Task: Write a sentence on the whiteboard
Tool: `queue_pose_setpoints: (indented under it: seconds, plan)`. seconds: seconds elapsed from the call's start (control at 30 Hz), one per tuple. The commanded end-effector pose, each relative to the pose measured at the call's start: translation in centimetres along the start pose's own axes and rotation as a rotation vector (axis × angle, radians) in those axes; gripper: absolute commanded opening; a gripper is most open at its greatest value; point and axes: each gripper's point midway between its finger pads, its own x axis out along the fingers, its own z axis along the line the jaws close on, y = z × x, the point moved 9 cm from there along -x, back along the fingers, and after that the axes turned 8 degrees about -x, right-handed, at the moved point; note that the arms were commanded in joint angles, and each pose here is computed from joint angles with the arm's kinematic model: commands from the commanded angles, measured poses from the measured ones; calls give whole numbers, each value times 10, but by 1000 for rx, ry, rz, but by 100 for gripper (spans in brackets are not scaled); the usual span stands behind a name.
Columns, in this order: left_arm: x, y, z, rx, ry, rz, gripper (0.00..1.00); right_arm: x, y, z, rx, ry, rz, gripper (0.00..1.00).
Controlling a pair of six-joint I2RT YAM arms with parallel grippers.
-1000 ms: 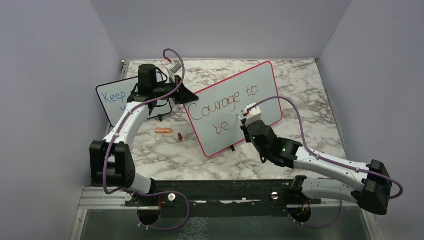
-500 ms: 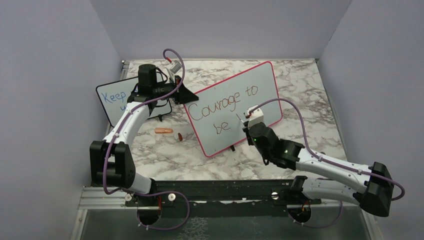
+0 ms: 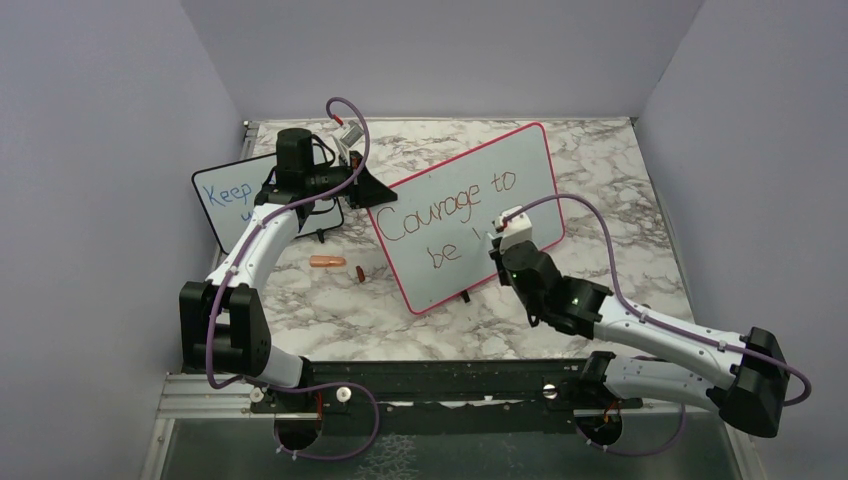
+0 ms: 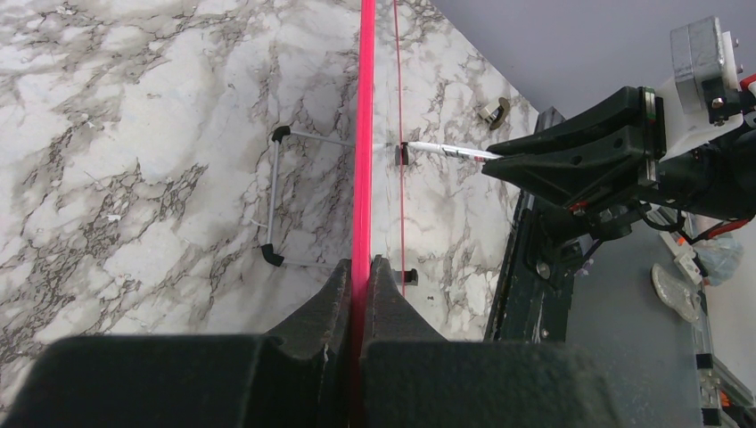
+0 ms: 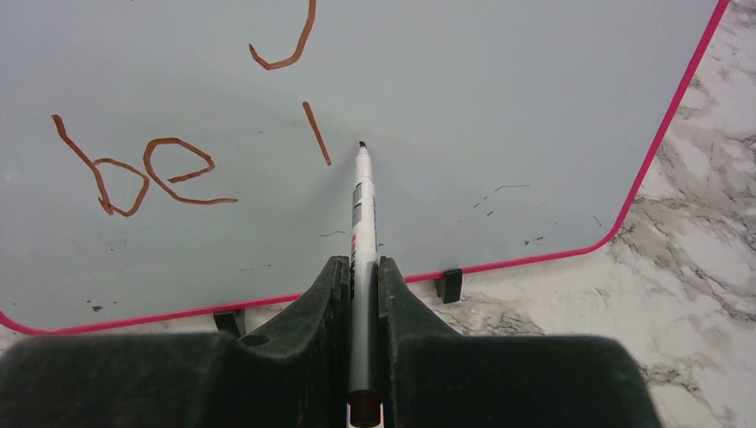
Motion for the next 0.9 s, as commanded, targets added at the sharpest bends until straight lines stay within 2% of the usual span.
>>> queue_pose_setpoints:
  seconds: [0.0, 0.5, 0.87]
  plan:
    - [5, 21, 23, -50, -111, 51, 0, 1, -21, -5, 28, 30, -64, 1]
    - [5, 21, 23, -51, -112, 50, 0, 6, -30, -5, 37, 26, -93, 1]
    - [5, 21, 23, -50, -112, 50, 0, 10, -17, 0, 29, 8, -42, 1]
